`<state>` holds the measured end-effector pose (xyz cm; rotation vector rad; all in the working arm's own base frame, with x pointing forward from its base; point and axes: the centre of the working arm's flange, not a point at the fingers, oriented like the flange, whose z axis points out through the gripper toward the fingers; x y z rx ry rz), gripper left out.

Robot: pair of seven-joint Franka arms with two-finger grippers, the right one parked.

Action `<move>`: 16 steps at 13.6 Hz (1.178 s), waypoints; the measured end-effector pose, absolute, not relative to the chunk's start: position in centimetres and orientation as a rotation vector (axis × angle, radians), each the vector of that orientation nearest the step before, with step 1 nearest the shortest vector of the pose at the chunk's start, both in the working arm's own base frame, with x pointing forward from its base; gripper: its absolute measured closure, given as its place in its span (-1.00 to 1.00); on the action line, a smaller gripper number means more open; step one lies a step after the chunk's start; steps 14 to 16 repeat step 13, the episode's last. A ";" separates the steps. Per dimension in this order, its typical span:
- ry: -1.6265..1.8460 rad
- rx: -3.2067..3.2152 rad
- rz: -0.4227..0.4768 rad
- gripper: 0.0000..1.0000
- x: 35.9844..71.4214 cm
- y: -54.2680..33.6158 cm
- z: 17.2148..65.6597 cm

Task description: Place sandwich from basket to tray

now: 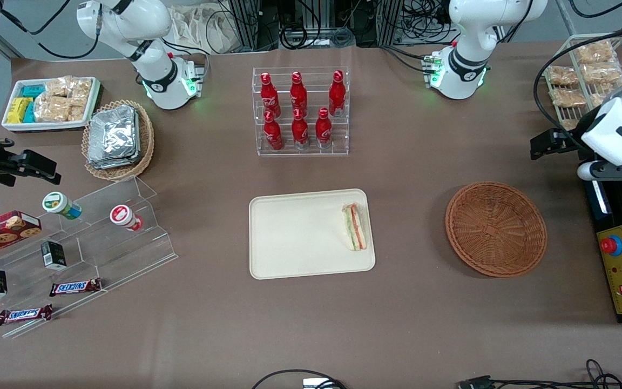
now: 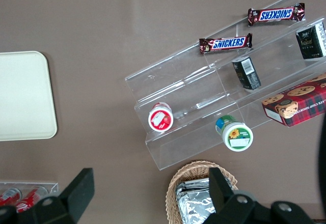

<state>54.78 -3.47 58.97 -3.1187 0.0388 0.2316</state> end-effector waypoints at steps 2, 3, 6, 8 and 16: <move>0.037 -3.118 0.240 -1.00 54.9 -3.4 58.7; 0.035 -3.118 0.241 -1.00 54.9 -3.4 58.6; 0.031 -3.118 0.242 -1.00 54.9 -3.3 58.6; 0.029 -3.119 0.242 -1.00 54.9 -3.2 58.6; 0.025 -3.119 0.242 -1.00 55.0 -3.1 58.6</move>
